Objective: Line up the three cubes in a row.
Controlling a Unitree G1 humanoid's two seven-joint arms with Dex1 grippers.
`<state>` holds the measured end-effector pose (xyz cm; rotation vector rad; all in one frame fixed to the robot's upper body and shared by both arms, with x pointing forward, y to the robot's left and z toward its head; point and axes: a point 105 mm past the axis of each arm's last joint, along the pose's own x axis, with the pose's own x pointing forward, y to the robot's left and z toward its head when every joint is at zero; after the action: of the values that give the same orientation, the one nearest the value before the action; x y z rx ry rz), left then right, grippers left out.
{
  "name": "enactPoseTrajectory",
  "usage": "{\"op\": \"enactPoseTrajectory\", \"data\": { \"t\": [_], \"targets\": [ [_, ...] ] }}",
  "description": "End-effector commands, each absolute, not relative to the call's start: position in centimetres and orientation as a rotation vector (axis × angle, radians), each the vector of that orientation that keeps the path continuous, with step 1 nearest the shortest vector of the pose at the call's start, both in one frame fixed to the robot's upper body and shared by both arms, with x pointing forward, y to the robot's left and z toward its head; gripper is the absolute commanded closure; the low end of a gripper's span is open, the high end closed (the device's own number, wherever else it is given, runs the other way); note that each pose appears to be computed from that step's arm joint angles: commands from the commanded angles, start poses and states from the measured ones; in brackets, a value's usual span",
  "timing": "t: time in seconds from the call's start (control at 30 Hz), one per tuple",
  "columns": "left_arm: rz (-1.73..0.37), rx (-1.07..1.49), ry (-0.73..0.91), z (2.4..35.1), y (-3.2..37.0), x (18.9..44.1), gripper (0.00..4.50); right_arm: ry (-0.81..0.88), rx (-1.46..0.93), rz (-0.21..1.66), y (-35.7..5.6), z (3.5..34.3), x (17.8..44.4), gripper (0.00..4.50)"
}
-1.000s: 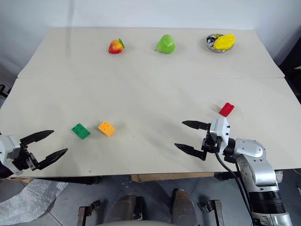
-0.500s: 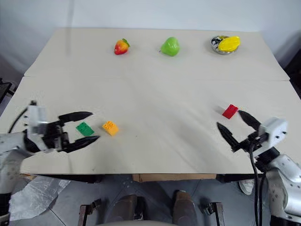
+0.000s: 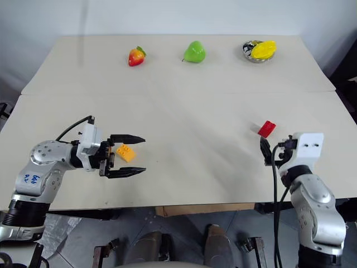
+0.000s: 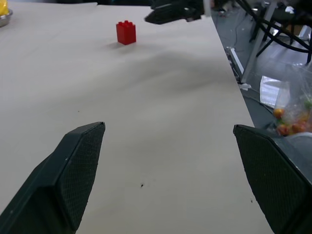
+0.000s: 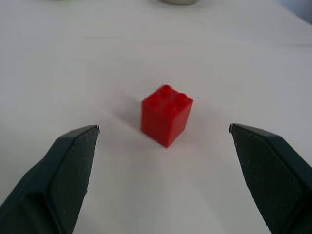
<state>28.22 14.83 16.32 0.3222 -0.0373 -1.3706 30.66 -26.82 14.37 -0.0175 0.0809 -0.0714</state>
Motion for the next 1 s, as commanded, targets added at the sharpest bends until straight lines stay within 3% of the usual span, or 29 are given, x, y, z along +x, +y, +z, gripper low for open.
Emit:
{"op": "enactPoseTrajectory", "data": {
  "t": [0.03,0.37,0.63,0.73,1.0],
  "targets": [
    [-1.374,0.360,-0.073,16.8,14.5,28.2,0.02,0.130,0.004,-0.156,-27.3,14.9,31.5,0.00],
    [-1.343,0.351,-0.082,16.5,14.4,27.6,0.02,0.142,0.113,-0.242,-26.8,15.5,35.0,0.00],
    [-1.322,0.356,-0.084,16.4,14.4,27.5,0.02,0.157,0.168,-0.338,-26.4,15.1,36.3,0.00],
    [-1.322,0.357,-0.087,16.4,14.3,27.5,0.00,0.155,0.152,-0.414,-26.8,15.2,36.5,0.58],
    [-1.314,0.375,-0.097,16.8,14.6,27.5,0.00,0.164,0.190,-0.359,-24.7,15.5,37.2,3.05]
  ]
}}
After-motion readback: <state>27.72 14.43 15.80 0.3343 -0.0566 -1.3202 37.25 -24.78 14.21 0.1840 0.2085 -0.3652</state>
